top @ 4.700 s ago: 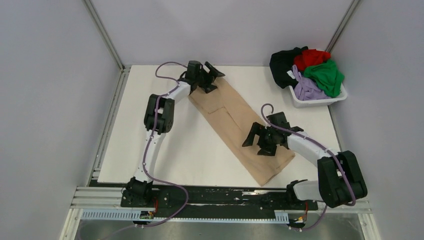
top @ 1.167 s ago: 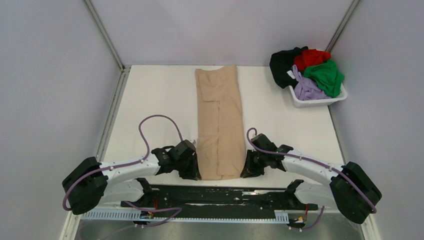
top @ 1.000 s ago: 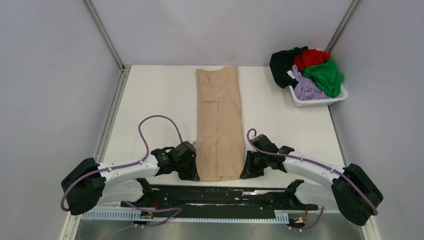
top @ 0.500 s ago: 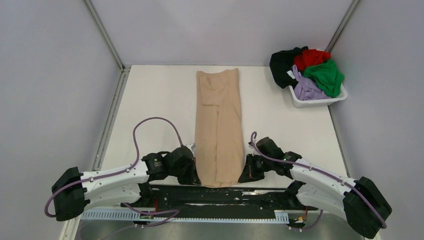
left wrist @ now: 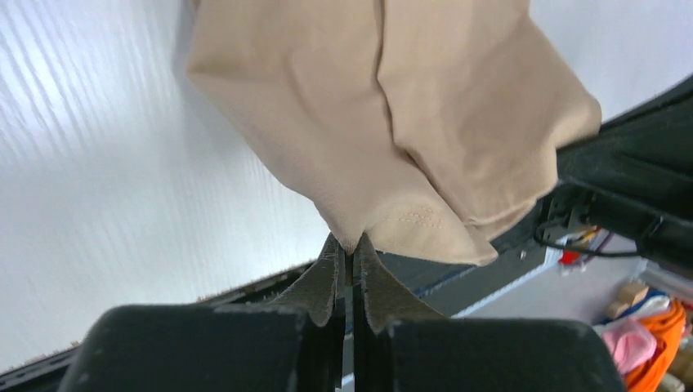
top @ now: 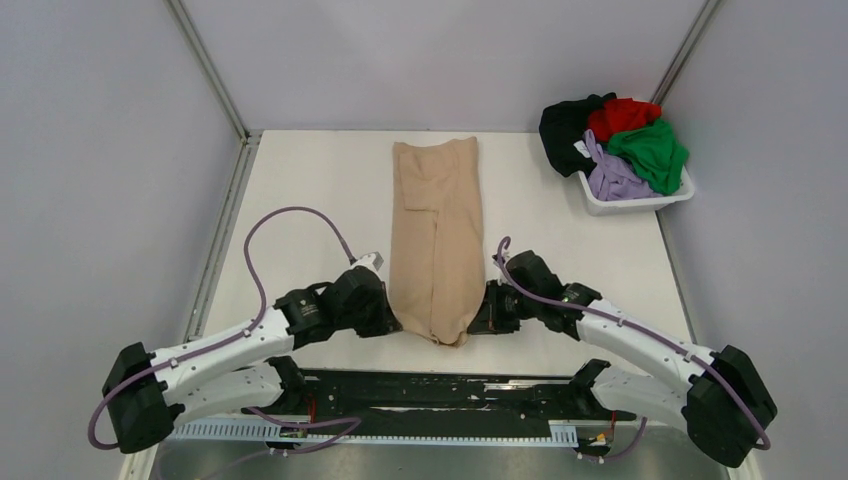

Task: Fold and stack the t-shirts
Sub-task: Fold the folded rectangular tshirt in 1/3 of the way

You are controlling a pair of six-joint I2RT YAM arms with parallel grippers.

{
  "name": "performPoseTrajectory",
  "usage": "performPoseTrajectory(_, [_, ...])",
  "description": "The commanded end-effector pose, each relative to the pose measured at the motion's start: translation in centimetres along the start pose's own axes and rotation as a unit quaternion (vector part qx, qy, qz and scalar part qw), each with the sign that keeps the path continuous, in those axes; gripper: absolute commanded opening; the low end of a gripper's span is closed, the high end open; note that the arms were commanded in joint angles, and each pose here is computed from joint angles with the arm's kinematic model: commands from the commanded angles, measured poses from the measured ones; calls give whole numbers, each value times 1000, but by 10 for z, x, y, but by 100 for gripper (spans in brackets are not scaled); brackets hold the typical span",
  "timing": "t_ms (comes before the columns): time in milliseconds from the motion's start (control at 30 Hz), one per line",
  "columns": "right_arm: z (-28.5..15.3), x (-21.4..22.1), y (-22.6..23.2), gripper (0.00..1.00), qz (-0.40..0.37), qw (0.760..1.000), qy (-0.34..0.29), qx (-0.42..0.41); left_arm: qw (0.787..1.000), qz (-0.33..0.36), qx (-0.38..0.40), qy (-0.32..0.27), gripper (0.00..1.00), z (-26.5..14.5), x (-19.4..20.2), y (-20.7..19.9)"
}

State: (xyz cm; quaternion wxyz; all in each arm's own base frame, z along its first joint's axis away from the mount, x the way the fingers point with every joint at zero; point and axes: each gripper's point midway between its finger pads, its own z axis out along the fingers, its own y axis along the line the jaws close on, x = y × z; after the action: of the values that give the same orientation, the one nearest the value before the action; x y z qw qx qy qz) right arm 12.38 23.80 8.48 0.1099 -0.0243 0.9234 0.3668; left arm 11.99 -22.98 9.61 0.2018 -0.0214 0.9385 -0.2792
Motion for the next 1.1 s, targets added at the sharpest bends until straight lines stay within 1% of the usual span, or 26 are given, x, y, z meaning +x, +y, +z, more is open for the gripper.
performPoseTrajectory(0, [-3, -38, 11, 0, -12, 998, -65, 10, 998, 11, 14, -53, 0, 6, -43, -13])
performPoseTrajectory(100, [-4, -59, 9, 0, -1, 996, -86, 23, 997, 7, 10, -79, 0, 9, -74, -14])
performPoseTrajectory(133, [-4, -66, 8, 0, 2, 995, -93, 28, 997, 0, -1, -82, 0, 13, -82, -8])
performPoseTrajectory(233, [-7, -91, 4, 0, 17, 992, -118, 38, 996, 5, -8, -94, 0, 18, -106, -8])
performPoseTrajectory(267, [-7, -98, 4, 0, 22, 992, -121, 37, 996, 1, -9, -85, 0, 24, -110, -5])
performPoseTrajectory(300, [-8, -104, 3, 0, 25, 991, -123, 36, 996, 9, -6, -88, 0, 23, -118, -9])
performPoseTrajectory(500, [-8, -149, -1, 0, 35, 987, -151, 42, 997, 11, -42, -62, 0, 50, -150, 6])
performPoseTrajectory(733, [-7, -203, -6, 0, 38, 981, -184, 53, 996, 6, -63, -62, 0, 68, -193, 21])
performPoseTrajectory(967, [7, -233, -18, 0, 48, 981, -177, 57, 997, -1, -65, -51, 0, 89, -224, 34])
performPoseTrajectory(1067, [12, -241, -23, 0, 51, 981, -178, 62, 998, -4, -48, -46, 1, 99, -232, 30])
